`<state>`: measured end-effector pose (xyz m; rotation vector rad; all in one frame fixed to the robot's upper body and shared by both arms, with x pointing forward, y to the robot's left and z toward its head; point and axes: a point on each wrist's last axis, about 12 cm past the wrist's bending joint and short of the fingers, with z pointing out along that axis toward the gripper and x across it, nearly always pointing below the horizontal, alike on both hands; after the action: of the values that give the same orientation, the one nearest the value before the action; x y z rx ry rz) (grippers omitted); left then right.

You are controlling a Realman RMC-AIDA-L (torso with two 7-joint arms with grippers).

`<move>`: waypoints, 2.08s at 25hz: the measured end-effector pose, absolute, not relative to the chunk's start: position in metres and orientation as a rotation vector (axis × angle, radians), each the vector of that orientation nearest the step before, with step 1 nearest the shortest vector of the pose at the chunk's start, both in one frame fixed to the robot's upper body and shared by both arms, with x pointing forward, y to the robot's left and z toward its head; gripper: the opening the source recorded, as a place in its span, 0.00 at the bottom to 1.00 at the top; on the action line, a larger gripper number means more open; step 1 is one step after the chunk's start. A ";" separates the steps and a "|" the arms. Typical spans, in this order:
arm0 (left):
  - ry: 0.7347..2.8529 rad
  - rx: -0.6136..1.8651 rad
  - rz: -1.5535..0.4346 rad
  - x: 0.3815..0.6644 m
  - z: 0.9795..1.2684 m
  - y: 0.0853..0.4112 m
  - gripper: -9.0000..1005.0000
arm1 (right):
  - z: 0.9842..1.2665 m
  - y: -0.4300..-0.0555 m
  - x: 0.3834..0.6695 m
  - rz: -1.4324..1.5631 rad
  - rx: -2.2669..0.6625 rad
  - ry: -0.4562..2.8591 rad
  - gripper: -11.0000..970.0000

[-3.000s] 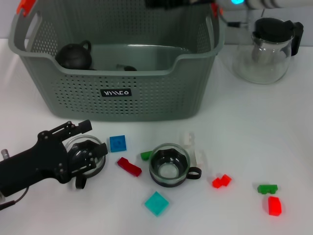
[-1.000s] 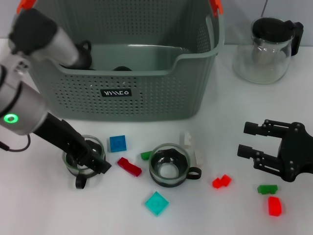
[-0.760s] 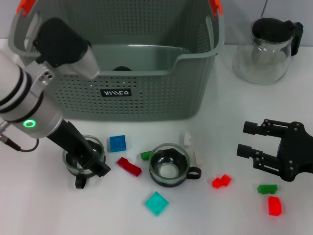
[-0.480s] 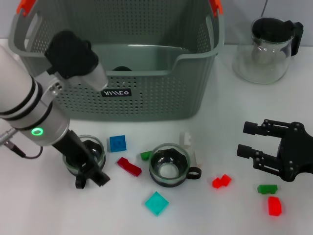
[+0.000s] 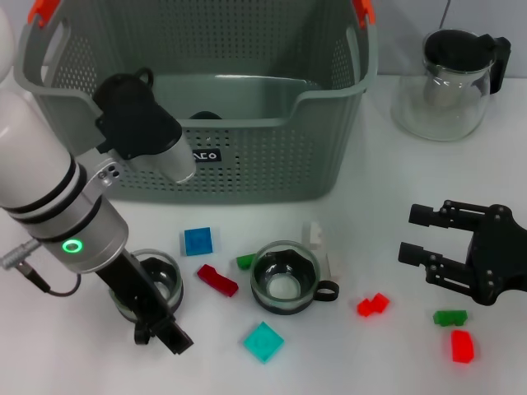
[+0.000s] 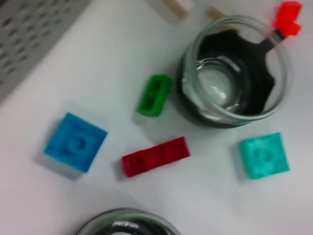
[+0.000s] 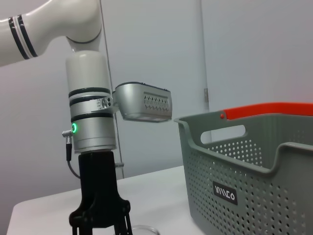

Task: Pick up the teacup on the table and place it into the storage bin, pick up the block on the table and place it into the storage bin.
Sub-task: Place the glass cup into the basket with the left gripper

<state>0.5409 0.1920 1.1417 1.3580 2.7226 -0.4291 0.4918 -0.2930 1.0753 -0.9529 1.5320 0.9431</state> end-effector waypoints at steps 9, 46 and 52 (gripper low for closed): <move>2.688 1.365 -0.436 0.546 1.133 0.190 0.70 | 1.075 -0.293 0.492 0.942 -0.949 1.531 0.53; 1.935 1.058 -1.381 0.555 1.211 0.253 0.05 | 1.077 -0.292 0.494 0.956 -0.943 1.530 0.51; 1.693 0.628 -1.306 0.598 1.244 0.276 0.05 | 1.077 -0.291 0.494 0.960 -0.944 1.527 0.51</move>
<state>0.5984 0.2765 1.2437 0.6277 1.6932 -1.3062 0.4945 -0.2905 1.0772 -0.9436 1.5270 0.9603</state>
